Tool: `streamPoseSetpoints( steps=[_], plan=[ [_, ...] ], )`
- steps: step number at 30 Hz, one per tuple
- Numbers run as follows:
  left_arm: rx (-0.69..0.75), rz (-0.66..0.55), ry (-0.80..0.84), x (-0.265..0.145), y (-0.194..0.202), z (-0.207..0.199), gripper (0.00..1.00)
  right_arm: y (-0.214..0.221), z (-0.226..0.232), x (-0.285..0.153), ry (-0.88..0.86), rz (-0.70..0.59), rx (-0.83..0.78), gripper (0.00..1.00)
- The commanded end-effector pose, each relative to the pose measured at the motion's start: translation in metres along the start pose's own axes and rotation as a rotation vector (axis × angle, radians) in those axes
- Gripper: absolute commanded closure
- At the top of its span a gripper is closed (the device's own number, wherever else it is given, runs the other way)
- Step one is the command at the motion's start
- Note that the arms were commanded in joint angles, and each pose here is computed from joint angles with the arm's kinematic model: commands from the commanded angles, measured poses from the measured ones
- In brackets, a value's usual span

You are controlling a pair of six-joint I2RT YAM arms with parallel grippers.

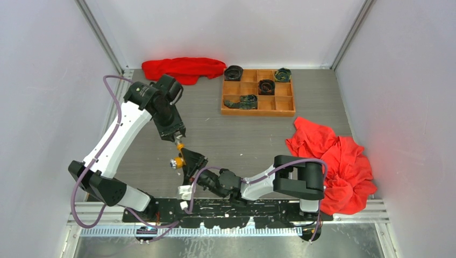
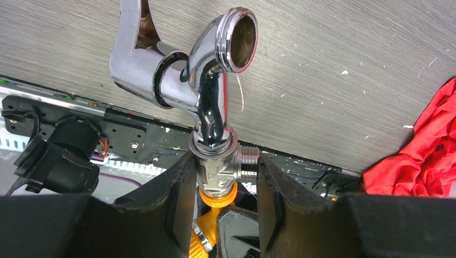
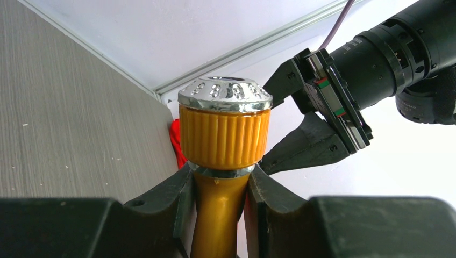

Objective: Install the water faucets

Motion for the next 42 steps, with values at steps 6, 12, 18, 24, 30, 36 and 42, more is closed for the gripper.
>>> streamPoseSetpoints(
  steps=[6,12,18,24,30,36,42],
  plan=[
    [0.017,0.082,0.031,-0.017,0.015,0.002,1.00,0.013,-0.024,0.001,0.153,0.062,0.166,0.99],
    [0.003,0.090,0.040,-0.019,0.017,0.001,1.00,0.021,-0.029,-0.001,0.241,0.102,0.264,0.99],
    [-0.006,0.100,0.050,-0.020,0.018,0.000,1.00,0.024,-0.035,-0.001,0.299,0.110,0.391,0.99],
    [-0.026,0.123,0.064,-0.019,0.022,-0.002,1.00,0.027,-0.039,-0.001,0.325,0.120,0.479,0.99],
    [-0.057,0.145,0.078,-0.019,0.026,-0.004,1.00,0.033,-0.044,-0.001,0.362,0.129,0.604,0.99],
    [-0.074,0.152,0.083,-0.018,0.027,-0.004,1.00,0.035,-0.049,-0.001,0.394,0.128,0.701,0.99],
    [-0.084,0.156,0.084,-0.017,0.027,-0.006,1.00,0.039,-0.051,-0.003,0.416,0.124,0.798,0.99]
  ],
)
Point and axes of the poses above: each gripper's point midway between its finger pads, its own x axis out along the fingers, its own z axis along the line the jaws close on, y = z × x, the point moved 4 cm from there along -x, back along the fingers, and after that the axes turned 12 degrees about -x, right-handed, at the moved point
